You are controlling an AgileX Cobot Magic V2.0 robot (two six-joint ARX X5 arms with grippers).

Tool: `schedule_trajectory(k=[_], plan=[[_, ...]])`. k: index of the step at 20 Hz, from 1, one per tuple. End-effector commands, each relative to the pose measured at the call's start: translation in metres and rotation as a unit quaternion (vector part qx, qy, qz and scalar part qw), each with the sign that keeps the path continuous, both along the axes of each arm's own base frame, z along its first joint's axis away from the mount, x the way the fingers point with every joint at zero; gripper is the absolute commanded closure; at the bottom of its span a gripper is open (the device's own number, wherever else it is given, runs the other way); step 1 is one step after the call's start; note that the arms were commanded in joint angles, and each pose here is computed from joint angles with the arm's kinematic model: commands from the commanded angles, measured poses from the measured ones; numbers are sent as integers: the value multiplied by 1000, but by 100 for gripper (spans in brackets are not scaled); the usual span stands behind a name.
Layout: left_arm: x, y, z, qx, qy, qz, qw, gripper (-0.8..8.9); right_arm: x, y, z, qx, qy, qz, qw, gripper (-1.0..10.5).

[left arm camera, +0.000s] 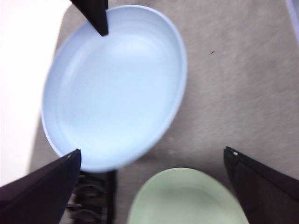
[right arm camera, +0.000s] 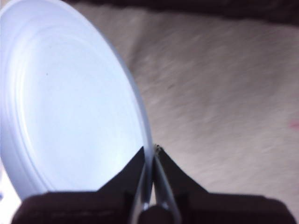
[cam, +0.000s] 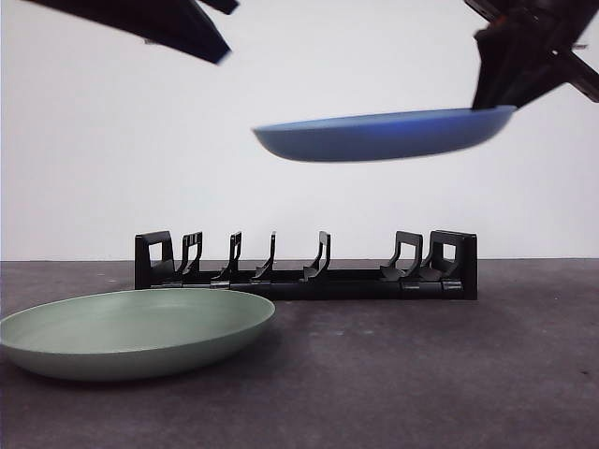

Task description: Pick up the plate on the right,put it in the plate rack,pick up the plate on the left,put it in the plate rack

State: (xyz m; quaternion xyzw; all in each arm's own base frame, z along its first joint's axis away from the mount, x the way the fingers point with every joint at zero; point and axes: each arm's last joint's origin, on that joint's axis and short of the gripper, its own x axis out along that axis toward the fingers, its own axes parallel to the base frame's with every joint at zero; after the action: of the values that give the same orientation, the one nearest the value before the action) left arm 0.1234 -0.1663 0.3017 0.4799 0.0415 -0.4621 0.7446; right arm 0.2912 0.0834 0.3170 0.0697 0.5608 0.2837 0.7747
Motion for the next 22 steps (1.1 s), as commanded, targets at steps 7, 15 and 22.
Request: schedule_trajectory(k=[7,15,22], plan=[[0,-19,-11,72,-52,1,996,500,-7,36,12,24,-12,35,999,963],[-1,-18,-12,79,-49,4,996,714,-7,38,14,59,-6,46,997,963],[-2,-16,-15,92,-36,5,995,822,-6,38,14,50,-12,38,998,961]])
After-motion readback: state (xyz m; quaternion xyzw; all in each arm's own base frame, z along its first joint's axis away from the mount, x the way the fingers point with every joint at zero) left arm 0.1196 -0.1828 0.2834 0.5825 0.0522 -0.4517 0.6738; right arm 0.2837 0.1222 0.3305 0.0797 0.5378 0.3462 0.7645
